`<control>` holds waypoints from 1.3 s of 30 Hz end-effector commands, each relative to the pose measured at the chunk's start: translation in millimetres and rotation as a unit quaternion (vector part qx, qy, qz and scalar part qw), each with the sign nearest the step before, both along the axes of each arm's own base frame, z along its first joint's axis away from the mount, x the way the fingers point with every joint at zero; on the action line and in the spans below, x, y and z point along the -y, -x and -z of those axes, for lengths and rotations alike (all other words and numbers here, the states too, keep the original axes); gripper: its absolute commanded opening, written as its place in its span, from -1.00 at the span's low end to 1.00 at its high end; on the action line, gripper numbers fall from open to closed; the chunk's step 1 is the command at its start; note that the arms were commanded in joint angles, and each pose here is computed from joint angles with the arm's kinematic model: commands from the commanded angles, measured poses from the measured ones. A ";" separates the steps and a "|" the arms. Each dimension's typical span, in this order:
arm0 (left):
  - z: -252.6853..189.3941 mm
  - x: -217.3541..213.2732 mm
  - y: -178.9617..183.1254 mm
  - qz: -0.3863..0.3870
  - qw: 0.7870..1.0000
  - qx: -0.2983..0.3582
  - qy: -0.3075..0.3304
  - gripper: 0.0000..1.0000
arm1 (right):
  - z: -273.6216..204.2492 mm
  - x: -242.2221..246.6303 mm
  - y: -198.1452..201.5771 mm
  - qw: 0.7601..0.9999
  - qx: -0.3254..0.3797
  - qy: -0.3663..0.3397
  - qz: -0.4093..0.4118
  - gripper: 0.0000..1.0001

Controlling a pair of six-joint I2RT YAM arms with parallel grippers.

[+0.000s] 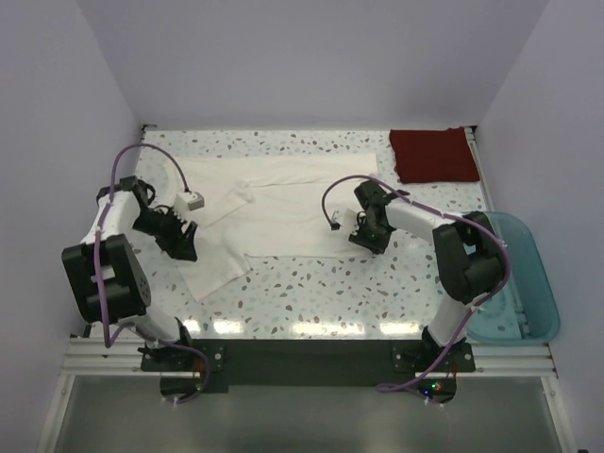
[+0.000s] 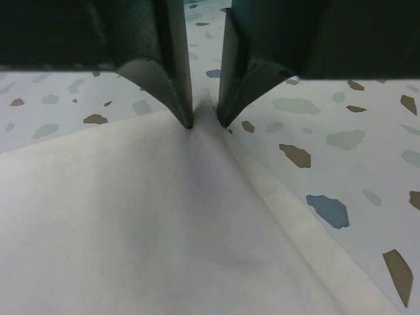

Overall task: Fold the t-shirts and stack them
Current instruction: Fold the tshirt

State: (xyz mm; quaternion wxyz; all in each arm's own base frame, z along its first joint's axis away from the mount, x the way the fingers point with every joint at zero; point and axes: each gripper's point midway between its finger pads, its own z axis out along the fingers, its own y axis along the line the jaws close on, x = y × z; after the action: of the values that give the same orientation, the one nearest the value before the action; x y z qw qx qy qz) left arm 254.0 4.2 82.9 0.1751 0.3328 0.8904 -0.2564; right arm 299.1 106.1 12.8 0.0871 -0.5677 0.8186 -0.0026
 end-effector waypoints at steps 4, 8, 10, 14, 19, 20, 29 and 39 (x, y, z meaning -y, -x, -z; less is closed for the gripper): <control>11.6 -19.6 15.4 0.117 0.985 0.092 -0.092 0.29 | 24.4 6.4 0.5 1.000 -0.007 0.019 -0.011 -1.00; 28.4 -23.8 9.8 0.154 0.970 0.122 -0.141 0.32 | 21.2 4.9 -1.2 1.000 -0.008 0.017 -0.008 -1.00; 37.1 -21.9 14.0 0.169 0.966 0.119 -0.154 0.34 | 18.6 3.5 -3.3 1.000 -0.006 0.015 -0.006 -1.00; 51.1 -13.5 15.5 0.199 0.957 0.122 -0.171 0.36 | 15.8 1.9 -5.3 1.000 -0.006 0.013 0.001 -1.00; 81.1 -14.8 39.1 0.225 0.953 0.078 -0.189 0.37 | 15.5 2.1 -6.3 1.000 -0.010 0.015 0.004 -1.00; 85.1 -16.3 39.3 0.226 0.951 0.077 -0.195 0.36 | 15.5 1.7 -6.5 1.000 -0.009 0.015 0.004 -1.00; 62.7 -11.2 53.2 0.221 0.960 0.035 -0.169 -0.91 | 5.8 2.3 -0.6 1.000 -0.023 0.015 -0.002 -1.00; -4.8 -1.2 53.0 0.215 0.968 0.068 -0.112 -1.00 | -30.3 7.1 29.8 0.999 -0.037 -0.008 -0.005 -1.00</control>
State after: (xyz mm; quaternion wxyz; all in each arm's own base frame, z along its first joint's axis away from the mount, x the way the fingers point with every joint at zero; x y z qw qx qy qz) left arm 225.4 17.5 66.6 0.1360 0.5445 0.8183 -0.1241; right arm 291.0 101.8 23.5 0.0665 -0.5687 0.8198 0.0041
